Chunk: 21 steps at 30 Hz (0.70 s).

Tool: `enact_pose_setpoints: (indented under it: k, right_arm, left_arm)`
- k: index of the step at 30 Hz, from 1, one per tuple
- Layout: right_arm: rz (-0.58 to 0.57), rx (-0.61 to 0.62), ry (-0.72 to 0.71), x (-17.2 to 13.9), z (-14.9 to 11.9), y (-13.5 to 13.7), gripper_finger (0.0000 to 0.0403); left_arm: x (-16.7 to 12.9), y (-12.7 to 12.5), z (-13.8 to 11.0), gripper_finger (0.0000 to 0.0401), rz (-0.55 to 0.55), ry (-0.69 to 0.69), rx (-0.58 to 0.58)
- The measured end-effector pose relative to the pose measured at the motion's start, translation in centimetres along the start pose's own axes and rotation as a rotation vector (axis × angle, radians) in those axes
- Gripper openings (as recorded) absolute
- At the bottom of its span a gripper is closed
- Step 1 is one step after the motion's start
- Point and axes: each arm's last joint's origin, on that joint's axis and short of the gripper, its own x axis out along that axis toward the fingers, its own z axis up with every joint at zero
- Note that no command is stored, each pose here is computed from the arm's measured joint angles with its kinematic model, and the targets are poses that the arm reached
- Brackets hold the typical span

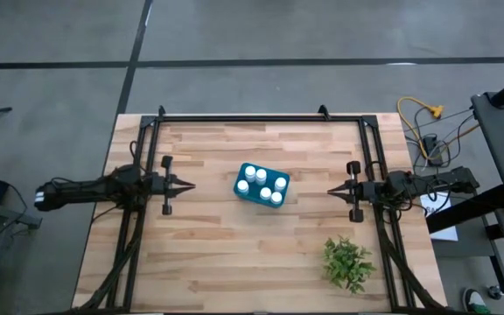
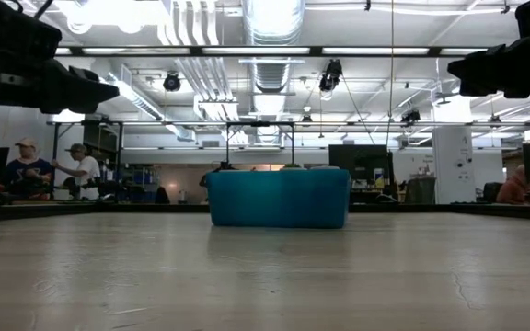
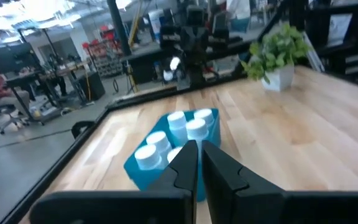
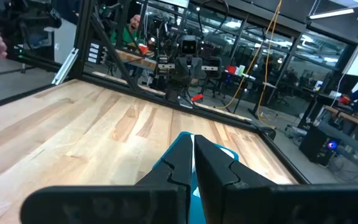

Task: Pick and place pill bottles into a basket
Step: Return to Home Position

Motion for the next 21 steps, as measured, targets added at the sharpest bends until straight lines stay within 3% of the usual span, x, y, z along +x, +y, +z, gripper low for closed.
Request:
enact_pose_setpoints:
  k: [21]
  right_arm:
    - [0.0, 0.042, 0.002, 0.0, 0.0, 0.0, 0.0008]
  left_arm:
    - [1.0, -0.3, -1.3, 0.0003, -0.03, 0.098, -0.025]
